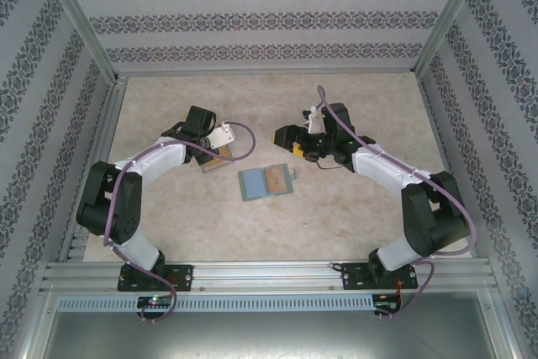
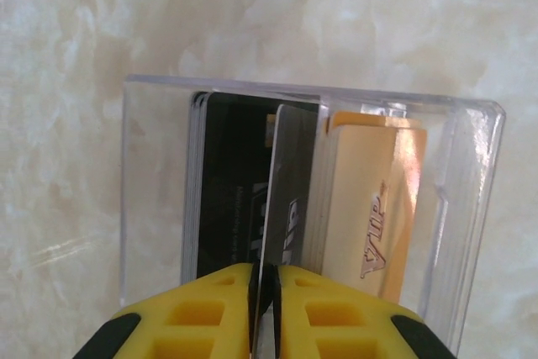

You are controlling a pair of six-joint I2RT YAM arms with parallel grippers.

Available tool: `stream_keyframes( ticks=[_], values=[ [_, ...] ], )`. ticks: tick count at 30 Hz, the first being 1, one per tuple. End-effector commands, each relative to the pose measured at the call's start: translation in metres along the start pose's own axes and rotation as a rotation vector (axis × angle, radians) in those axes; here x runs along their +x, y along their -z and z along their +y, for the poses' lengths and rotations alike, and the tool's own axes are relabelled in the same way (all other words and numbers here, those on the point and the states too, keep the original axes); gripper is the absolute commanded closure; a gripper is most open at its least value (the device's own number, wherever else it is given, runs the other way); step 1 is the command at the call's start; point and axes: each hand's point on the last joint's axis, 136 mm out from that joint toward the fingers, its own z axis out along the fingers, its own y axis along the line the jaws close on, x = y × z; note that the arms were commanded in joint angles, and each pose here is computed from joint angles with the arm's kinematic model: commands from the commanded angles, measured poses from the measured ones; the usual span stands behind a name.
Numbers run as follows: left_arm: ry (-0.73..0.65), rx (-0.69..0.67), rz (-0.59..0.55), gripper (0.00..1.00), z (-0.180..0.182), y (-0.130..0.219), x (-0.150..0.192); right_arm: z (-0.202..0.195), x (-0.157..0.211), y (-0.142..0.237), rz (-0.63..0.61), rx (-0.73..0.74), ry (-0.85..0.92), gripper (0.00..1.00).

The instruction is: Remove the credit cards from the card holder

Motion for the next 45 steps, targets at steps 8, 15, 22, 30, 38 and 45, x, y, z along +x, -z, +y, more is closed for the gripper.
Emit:
stream_keyframes(
  ticks=[8, 15, 22, 30, 38, 45],
  values=[
    [0.071, -0.048, -0.021, 0.79, 0.024, 0.008, 0.000, 0.005, -0.008, -0.002, 0.003, -0.025, 0.022, 0.02],
    [0.089, -0.052, 0.005, 0.79, 0.028, -0.001, 0.004, 0.004, -0.006, -0.001, 0.005, -0.023, 0.020, 0.02],
    [0.118, -0.034, -0.048, 0.71, 0.028, 0.013, -0.005, 0.004, -0.005, -0.001, 0.005, -0.021, 0.021, 0.02],
    [0.352, -0.045, -0.270, 0.21, 0.041, 0.078, -0.039, -0.002, -0.001, -0.002, 0.008, 0.019, 0.042, 0.02],
    [0.876, -0.043, -0.431, 0.01, 0.064, 0.141, -0.051, -0.016, 0.021, -0.010, 0.061, 0.149, 0.114, 0.17],
    [1.248, 0.024, -0.299, 0.01, 0.046, 0.140, -0.024, -0.036, 0.050, -0.024, 0.146, 0.290, 0.190, 0.23]
  ],
)
